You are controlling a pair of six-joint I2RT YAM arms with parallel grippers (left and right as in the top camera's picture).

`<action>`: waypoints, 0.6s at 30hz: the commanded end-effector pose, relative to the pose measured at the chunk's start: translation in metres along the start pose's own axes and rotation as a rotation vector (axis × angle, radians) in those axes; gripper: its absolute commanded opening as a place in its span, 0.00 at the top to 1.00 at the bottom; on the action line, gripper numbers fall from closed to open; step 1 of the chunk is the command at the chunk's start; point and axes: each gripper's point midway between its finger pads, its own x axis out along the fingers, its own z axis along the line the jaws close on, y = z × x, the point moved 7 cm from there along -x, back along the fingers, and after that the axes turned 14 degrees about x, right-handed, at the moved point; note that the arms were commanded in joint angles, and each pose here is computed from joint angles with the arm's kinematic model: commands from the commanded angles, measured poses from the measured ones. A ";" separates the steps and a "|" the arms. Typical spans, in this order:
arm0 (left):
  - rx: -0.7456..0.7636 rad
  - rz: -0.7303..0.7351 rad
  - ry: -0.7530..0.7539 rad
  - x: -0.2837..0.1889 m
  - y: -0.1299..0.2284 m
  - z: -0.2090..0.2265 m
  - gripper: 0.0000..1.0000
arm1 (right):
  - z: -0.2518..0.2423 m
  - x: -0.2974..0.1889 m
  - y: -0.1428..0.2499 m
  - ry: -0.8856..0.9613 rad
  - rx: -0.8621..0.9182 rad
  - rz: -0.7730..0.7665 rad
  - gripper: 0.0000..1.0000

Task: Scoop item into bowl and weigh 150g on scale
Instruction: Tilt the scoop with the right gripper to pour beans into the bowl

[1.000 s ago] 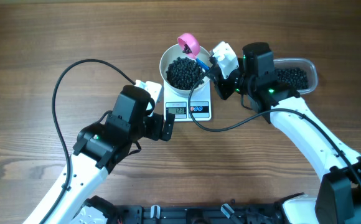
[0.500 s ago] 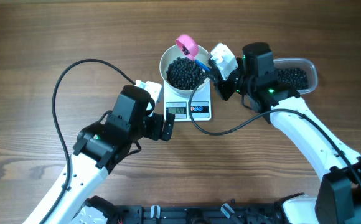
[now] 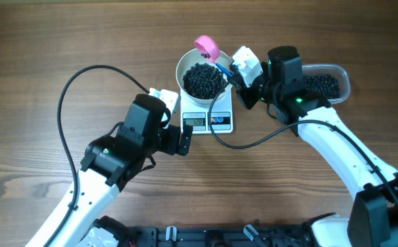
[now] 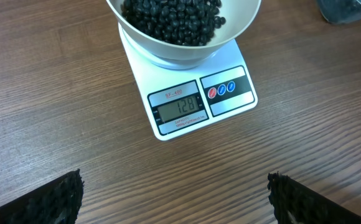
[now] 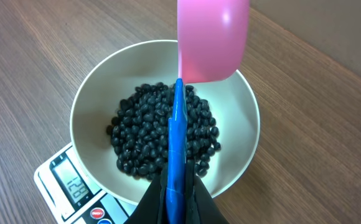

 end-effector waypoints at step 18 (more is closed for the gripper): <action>0.024 -0.005 -0.003 -0.001 -0.001 -0.001 0.00 | 0.000 0.002 0.000 -0.003 -0.041 0.006 0.96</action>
